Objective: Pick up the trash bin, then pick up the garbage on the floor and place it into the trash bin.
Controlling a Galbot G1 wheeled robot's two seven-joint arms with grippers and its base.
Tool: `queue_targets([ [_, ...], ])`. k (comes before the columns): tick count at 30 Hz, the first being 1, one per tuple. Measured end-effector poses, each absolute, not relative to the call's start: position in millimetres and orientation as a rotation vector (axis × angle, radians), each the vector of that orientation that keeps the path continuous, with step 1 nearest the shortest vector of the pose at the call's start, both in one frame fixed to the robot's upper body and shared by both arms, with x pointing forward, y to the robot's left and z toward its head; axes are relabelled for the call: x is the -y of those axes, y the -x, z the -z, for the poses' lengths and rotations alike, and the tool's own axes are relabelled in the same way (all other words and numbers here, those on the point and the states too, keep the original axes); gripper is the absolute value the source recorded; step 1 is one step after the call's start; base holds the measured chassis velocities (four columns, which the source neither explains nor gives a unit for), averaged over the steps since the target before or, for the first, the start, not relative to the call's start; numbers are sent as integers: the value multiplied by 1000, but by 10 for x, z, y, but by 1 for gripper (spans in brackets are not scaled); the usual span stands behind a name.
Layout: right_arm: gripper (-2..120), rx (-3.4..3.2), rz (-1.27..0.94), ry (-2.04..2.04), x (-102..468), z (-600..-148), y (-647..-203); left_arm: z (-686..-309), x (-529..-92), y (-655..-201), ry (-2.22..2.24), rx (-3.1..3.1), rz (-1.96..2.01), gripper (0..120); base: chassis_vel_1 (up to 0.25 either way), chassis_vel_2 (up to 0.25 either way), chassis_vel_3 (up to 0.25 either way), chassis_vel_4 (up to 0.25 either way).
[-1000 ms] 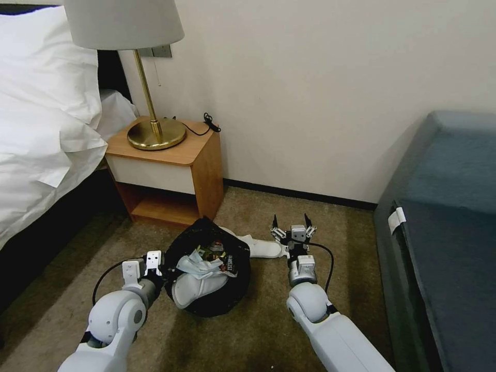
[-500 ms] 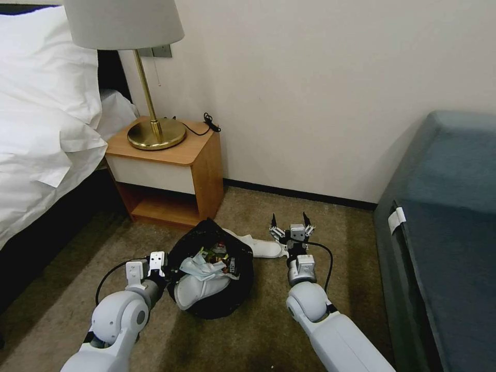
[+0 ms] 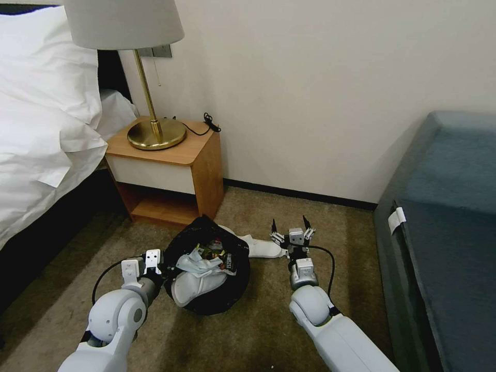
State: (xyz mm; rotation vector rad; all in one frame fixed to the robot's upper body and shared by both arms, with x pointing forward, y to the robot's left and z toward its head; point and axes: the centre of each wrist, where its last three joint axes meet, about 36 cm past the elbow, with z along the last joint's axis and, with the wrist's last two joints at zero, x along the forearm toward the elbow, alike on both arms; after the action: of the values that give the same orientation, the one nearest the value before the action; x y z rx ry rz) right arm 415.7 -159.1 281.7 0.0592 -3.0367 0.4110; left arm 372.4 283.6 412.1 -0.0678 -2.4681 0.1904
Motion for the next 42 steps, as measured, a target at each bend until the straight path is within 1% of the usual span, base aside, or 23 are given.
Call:
queue_targets([
  [2, 100, 2953, -518, -63, 1702, -2738, -4097, -4136, -2852, -3747, 70, 2473, -186, 0, 0, 0, 0, 0],
  [3, 100, 2953, -518, -63, 1702, -2738, -4097, -4136, -2852, -3747, 70, 2473, -186, 0, 0, 0, 0, 0],
  [5, 100, 2890, -610, -85, 1807, -2665, -4046, -4152, -2880, -3769, 66, 2479, -186, 0, 0, 0, 0, 0],
  [6, 100, 2890, -610, -85, 1807, -2665, -4046, -4152, -2880, -3769, 66, 2479, -186, 0, 0, 0, 0, 0],
  [11, 100, 2783, -783, -172, 2032, -2514, -3988, -4171, -2943, -3783, 47, 2487, -196, 0, 0, 0, 0, 0],
  [13, 100, 2764, -814, -195, 2068, -2491, -3984, -4171, -2954, -3780, 42, 2487, -197, 0, 0, 0, 0, 0],
  [14, 100, 2714, -889, -271, 2139, -2420, -3964, -4161, -2968, -3765, 39, 2484, -200, 0, 0, 0, 0, 0],
  [20, 100, 2646, -1012, -399, 2162, -2285, -3976, -4143, -2949, -3765, 38, 2482, -210, 0, 0, 0, 0, 0],
  [29, 100, 2586, -1092, -545, 2043, -2198, -3978, -4112, -2932, -3775, 38, 2479, -217, 0, 0, 0, 0, 0],
  [35, 100, 2585, -1121, -609, 1906, -2170, -4026, -4069, -2905, -3770, 41, 2469, -224, 0, 0, 0, 0, 0],
  [42, 100, 2569, -1136, -653, 1878, -2108, -4042, -4045, -2868, -3766, 56, 2464, -227, 0, 0, 0, 0, 0],
])
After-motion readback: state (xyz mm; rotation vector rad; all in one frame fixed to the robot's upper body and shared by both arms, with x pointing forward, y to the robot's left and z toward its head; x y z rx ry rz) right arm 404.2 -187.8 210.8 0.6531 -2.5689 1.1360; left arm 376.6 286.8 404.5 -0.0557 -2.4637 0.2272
